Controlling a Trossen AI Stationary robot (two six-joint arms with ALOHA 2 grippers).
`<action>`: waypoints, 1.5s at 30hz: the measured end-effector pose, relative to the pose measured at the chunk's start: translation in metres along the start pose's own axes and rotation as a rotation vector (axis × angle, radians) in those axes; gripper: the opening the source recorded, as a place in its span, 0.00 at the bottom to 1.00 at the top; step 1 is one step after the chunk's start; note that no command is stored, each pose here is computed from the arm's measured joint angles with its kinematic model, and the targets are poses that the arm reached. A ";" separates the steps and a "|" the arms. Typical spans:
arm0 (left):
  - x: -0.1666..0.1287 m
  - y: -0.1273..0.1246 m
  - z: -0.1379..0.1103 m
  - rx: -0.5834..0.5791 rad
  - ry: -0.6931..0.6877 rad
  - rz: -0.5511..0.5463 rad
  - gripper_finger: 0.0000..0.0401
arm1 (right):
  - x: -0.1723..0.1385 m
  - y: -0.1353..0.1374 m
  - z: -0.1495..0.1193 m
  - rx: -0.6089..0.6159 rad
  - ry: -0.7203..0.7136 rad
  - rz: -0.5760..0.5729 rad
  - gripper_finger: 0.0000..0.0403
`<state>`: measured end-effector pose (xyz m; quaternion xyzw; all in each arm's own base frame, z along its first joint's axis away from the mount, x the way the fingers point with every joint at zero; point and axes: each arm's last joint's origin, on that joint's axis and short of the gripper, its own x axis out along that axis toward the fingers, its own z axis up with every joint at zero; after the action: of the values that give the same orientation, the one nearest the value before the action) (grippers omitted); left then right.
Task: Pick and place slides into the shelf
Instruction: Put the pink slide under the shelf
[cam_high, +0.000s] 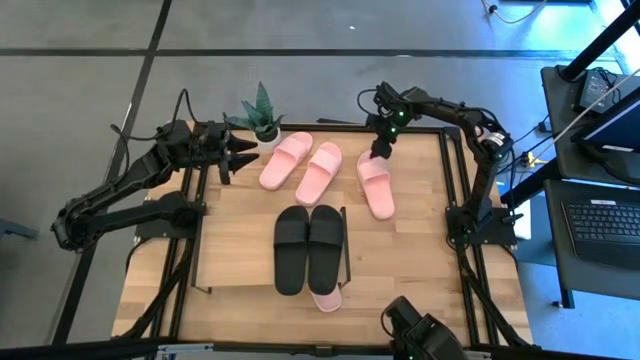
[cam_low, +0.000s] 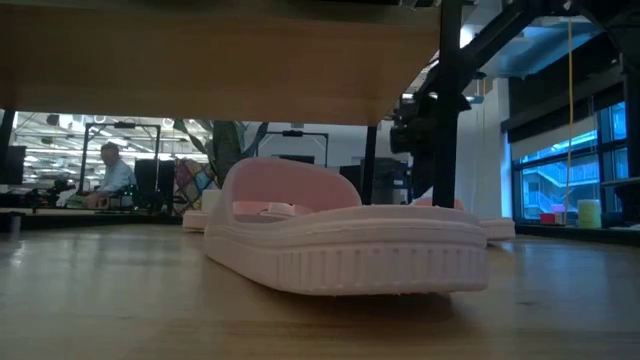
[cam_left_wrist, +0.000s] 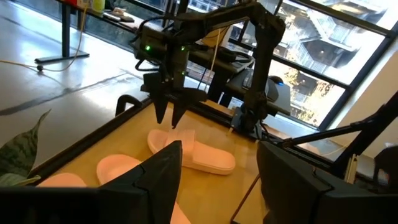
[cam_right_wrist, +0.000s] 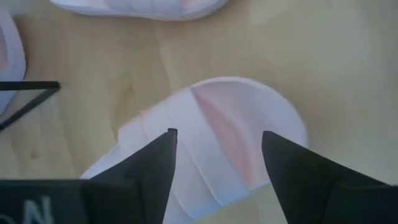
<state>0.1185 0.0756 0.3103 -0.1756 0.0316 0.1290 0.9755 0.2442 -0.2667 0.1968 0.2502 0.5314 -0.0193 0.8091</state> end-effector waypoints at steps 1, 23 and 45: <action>0.000 0.000 0.000 -0.012 0.000 0.000 0.50 | 0.004 -0.002 0.000 0.013 0.007 0.016 0.59; 0.000 0.000 0.000 -0.067 0.002 -0.009 0.50 | 0.029 -0.013 -0.005 0.030 0.056 0.133 0.59; 0.000 -0.002 -0.001 -0.067 0.021 -0.061 0.50 | 0.044 -0.017 -0.015 0.075 0.163 0.168 0.56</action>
<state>0.1190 0.0738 0.3104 -0.2102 0.0320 0.0983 0.9722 0.2460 -0.2652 0.1470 0.3245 0.5715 0.0489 0.7521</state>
